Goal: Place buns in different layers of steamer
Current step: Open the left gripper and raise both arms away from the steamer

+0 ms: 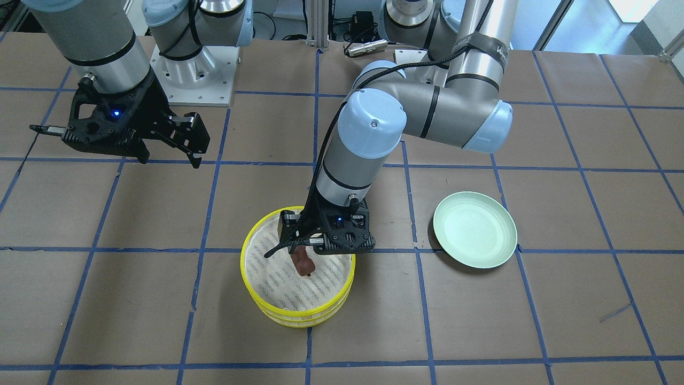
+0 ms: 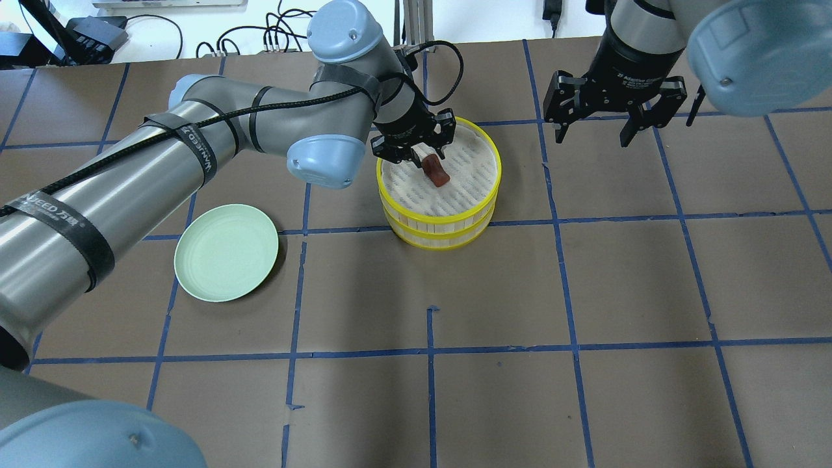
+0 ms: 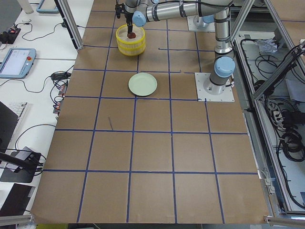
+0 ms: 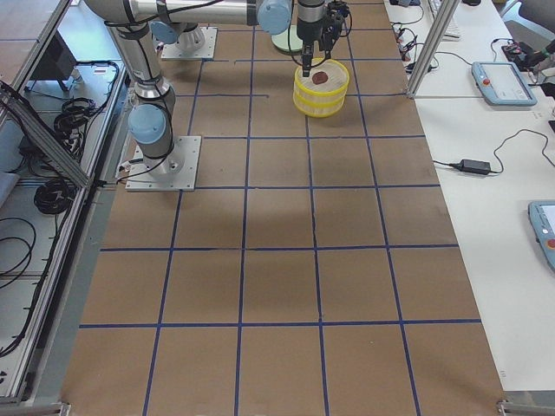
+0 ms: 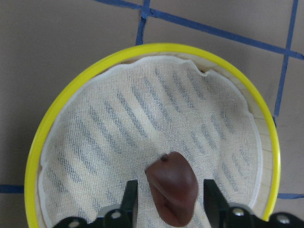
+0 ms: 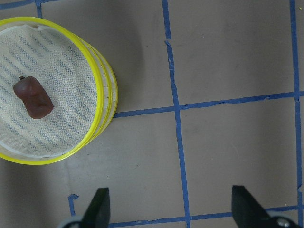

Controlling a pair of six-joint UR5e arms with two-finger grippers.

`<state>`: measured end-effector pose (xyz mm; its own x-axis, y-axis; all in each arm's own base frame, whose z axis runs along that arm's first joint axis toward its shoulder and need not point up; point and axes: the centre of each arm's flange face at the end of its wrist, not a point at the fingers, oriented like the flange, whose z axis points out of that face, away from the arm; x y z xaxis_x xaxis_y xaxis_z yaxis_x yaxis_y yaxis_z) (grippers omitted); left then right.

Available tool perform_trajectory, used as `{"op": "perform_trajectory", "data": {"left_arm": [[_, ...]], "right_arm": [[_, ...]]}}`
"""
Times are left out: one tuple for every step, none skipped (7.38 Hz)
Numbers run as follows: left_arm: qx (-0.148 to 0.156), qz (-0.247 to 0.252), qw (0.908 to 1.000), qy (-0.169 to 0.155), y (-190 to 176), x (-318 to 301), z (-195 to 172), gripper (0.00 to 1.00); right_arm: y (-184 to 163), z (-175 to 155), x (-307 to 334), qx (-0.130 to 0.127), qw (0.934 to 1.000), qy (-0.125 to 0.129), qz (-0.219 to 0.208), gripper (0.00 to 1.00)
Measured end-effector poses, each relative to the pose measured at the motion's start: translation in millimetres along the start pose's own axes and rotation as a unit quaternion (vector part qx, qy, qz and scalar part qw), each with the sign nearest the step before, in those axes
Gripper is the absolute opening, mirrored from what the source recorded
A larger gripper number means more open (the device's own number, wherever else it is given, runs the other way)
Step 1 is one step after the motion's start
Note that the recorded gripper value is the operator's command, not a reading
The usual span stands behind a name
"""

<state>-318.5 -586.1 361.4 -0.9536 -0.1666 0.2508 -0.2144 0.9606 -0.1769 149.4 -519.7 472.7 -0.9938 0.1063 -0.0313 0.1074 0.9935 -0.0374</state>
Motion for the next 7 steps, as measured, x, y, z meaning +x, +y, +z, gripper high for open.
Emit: {"op": "perform_trajectory", "data": {"left_arm": [[0.001,-0.009,0.9999,-0.01,-5,-14,-26,1.0],[-0.008,-0.019,0.9994,-0.027,-8,-36,-56,1.0],[-0.013,-0.02,0.9989,-0.041,-9,-58,-88,1.0],[-0.02,-0.014,0.9984,-0.051,-9,-80,-117,1.0],[-0.029,-0.007,0.9979,-0.058,-6,-102,-145,1.0],[-0.041,0.007,0.9966,-0.072,-1,-127,-172,1.0],[-0.058,0.031,0.9931,-0.097,4,-147,-186,1.0]], "right_arm": [[-1,-1,1,0.002,1.0,0.0,0.001,0.92],[-1,-1,1,0.003,1.0,0.0,0.001,0.92],[-1,-1,1,0.004,1.0,0.0,0.001,0.92],[-1,-2,1,0.004,1.0,0.0,0.001,0.92],[-2,-3,1,0.006,1.0,0.0,0.001,0.92],[-2,-4,1,0.007,1.0,0.001,0.0,0.92],[-2,-5,1,0.008,1.0,0.002,0.0,0.94]]}}
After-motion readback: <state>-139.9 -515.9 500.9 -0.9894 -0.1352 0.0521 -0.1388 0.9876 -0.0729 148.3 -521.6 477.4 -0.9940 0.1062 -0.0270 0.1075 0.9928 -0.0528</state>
